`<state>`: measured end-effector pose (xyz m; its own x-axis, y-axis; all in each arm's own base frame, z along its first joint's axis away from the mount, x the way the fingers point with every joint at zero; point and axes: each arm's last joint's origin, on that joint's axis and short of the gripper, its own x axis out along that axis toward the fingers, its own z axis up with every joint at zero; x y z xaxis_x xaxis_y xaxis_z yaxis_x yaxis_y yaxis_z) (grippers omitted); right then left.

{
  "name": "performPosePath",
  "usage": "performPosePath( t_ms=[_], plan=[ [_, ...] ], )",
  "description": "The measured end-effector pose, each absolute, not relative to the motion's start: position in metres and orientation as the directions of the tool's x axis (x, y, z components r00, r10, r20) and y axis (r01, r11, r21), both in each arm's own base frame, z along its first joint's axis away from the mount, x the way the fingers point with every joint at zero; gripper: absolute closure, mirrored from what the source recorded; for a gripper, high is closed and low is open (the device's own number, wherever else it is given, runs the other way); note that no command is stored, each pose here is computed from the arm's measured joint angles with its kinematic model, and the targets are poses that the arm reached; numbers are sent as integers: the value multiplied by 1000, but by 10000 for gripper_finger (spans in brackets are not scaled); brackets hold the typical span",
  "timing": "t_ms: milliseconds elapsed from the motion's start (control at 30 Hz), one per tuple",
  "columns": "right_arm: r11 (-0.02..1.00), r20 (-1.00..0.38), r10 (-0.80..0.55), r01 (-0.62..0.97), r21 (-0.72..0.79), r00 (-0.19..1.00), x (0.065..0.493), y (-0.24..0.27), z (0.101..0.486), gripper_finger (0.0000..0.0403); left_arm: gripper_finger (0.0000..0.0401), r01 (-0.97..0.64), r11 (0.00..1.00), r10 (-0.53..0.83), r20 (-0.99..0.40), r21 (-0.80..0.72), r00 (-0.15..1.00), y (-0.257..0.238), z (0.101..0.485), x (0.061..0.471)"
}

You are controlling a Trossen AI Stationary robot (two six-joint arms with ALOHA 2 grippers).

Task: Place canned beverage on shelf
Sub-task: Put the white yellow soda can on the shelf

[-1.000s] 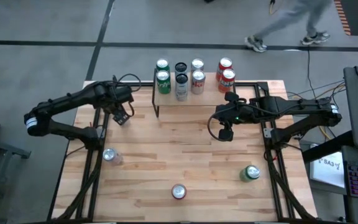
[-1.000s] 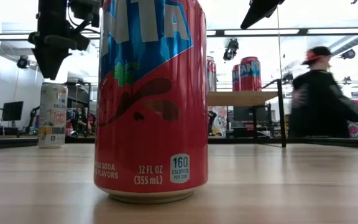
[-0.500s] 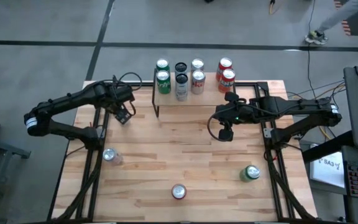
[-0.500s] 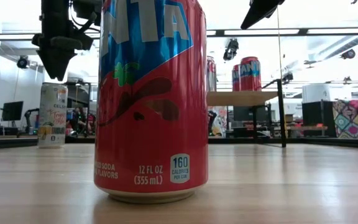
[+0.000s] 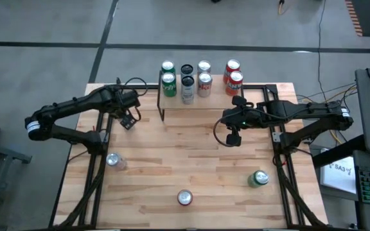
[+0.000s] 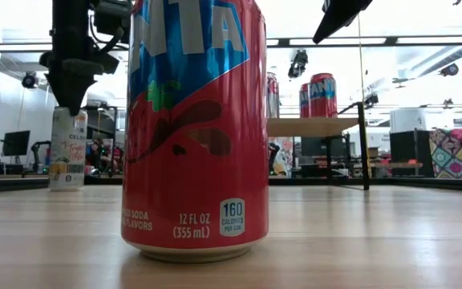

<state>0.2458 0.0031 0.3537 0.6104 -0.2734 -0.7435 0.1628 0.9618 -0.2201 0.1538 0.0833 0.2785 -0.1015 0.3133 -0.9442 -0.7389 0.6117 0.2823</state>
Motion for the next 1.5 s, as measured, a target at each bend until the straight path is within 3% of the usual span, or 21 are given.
performPosePath(
  t_ms=[467, 767, 1033, 1500],
  plan=[
    [962, -743, -274, 161, -222, 611, 246, 3, 354, 394, 101, -739, 619, 334, -941, 264, -57, 86, 241, 159],
    [962, -742, -273, 162, -220, 612, 246, 3, 354, 394, 156, -719, 643, 337, -940, 264, -43, 87, 239, 162],
    [961, -744, -273, 148, -232, 610, 246, 3, 352, 394, 157, -709, 654, 341, -939, 264, -35, 87, 244, 162],
    [971, -743, -240, 142, -195, 624, 241, 7, 329, 394, 157, -577, 798, 368, -898, 173, 239, 57, 305, 190]
  ],
)
